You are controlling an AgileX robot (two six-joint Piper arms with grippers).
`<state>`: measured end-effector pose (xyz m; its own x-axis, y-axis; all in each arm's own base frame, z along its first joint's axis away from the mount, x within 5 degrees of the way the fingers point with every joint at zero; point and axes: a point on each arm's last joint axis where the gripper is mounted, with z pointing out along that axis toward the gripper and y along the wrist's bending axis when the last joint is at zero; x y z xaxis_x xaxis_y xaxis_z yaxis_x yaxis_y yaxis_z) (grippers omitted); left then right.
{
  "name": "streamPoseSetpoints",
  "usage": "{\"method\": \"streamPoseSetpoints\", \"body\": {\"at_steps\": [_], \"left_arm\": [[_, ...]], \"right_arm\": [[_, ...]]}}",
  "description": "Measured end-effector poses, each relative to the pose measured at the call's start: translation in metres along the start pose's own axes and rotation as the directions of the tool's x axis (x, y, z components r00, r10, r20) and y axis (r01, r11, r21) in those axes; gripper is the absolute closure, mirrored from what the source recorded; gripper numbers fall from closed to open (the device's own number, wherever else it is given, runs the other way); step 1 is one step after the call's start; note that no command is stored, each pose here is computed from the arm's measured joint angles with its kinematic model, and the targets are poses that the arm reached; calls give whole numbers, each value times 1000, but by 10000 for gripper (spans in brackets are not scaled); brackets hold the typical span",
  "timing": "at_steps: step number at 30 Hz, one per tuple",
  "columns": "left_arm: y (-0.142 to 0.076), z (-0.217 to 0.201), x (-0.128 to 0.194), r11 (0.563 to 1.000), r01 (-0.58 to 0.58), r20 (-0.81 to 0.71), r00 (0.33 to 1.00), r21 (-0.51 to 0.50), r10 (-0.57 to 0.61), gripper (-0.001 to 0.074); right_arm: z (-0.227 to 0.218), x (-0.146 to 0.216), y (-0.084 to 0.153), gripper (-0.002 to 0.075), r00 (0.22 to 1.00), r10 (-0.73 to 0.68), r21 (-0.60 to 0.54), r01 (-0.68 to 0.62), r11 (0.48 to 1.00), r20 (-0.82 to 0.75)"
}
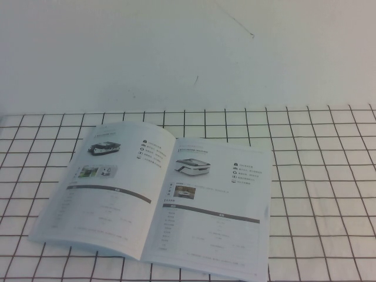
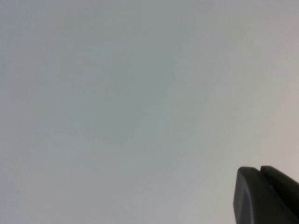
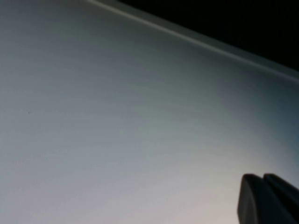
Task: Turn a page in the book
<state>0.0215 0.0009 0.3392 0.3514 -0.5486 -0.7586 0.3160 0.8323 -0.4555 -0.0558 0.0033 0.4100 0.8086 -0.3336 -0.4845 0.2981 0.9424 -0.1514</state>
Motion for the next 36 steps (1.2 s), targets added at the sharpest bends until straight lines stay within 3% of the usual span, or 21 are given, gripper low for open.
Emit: {"method": "streamPoseSetpoints", "body": {"at_steps": [4,8,11,14,19,22,25,30,33,36], "left_arm": [[-16,19,-17,995,-96,-81,992,22,97,737],[-25,41,-20,986,-164,-216,962,35,168,737],[-27,57,-12,973,-222,-379,897,64,230,737],[-22,71,9,970,-229,-555,799,76,232,737],[-10,85,44,979,-196,-765,621,57,169,737],[-6,92,53,981,-189,-799,583,44,148,737],[-6,95,58,990,-139,-809,579,19,97,737],[-3,104,70,996,-93,-838,543,-8,44,737],[3,111,83,994,-108,-867,495,-3,51,737],[9,120,97,990,-132,-909,405,49,99,737]], "right_arm": [[5,-23,-6,728,997,-59,-30,58,998,-44],[17,-19,-7,728,970,-90,-81,73,994,-225],[29,-5,-4,728,909,-106,-131,57,990,-404],[37,16,0,728,783,-133,-188,21,982,-607],[33,64,8,728,448,-259,-298,-19,954,-856],[26,75,8,728,368,-311,-338,-8,941,-876],[20,83,13,728,340,-250,-289,-71,955,-907],[1,107,36,728,249,-37,-115,-308,945,-968],[-15,123,46,728,169,-1,-65,-372,926,-986],[-23,130,50,728,129,24,-30,-396,918,-991]]}}
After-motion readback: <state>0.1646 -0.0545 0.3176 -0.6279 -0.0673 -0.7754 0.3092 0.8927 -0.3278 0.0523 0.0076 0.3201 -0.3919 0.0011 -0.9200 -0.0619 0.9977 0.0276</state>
